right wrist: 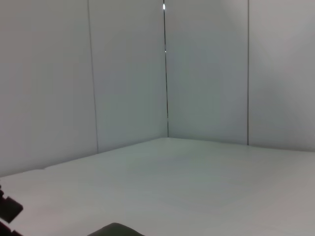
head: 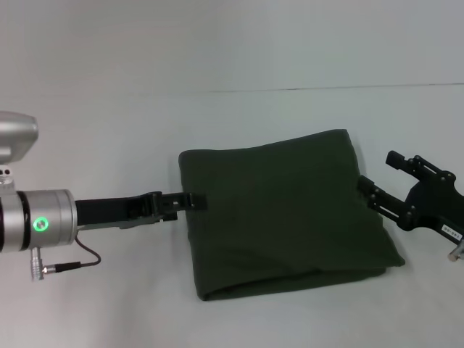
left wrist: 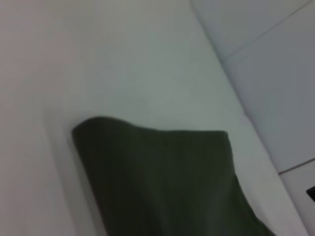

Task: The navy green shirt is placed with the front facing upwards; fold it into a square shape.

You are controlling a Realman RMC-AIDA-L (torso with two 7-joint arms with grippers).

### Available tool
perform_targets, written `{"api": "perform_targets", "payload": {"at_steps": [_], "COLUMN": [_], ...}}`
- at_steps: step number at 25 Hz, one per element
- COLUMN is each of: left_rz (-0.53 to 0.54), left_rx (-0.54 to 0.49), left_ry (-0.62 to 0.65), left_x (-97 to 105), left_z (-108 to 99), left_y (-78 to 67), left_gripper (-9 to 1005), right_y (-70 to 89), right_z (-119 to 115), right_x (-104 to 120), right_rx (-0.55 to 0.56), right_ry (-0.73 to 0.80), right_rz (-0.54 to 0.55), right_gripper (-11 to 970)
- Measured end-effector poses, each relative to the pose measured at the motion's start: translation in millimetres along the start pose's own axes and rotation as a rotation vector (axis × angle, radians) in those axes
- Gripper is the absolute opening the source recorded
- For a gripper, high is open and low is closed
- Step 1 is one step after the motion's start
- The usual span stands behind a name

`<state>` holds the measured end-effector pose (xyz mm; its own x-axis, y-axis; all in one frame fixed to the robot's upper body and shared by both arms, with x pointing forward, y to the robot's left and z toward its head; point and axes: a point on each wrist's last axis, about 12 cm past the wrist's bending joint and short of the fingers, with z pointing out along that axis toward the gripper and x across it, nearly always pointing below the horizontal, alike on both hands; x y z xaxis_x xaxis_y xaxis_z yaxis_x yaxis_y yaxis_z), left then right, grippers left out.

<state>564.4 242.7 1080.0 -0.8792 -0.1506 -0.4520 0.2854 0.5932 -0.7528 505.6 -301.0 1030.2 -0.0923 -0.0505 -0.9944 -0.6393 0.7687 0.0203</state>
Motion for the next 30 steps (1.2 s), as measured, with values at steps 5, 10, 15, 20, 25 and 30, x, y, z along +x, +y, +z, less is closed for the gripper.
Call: {"api": "perform_targets", "payload": {"at_steps": [5, 10, 15, 20, 25, 30], "left_rz": [-0.011, -0.025, -0.036, -0.033, -0.029, -0.039], "left_rx": [-0.053, -0.094, -0.105, -0.104, -0.099, -0.102], "left_ry": [0.058, 0.078, 0.092, 0.124, 0.128, 0.148], "left_x": [-6, -9, -8, -8, -8, -6], "left_z": [9, 14, 23, 34, 41, 46], "left_y": [-2.6, -1.5, -0.9, -4.0, -7.5, -7.9], "left_gripper": [905, 905, 905, 904, 901, 899], "right_y": [0.1, 0.1, -0.2, -0.7, -1.5, -1.5], "right_z": [3, 4, 5, 5, 6, 6], "right_x": [-1, -1, -1, -2, -1, 0], "right_rx": [-0.003, -0.003, -0.002, 0.0, 0.007, 0.008], "right_ry": [-0.001, -0.002, -0.002, 0.0, 0.008, 0.01], "right_rz": [-0.002, -0.002, -0.002, -0.003, -0.002, 0.001], "right_gripper": [764, 765, 757, 757, 755, 752]}}
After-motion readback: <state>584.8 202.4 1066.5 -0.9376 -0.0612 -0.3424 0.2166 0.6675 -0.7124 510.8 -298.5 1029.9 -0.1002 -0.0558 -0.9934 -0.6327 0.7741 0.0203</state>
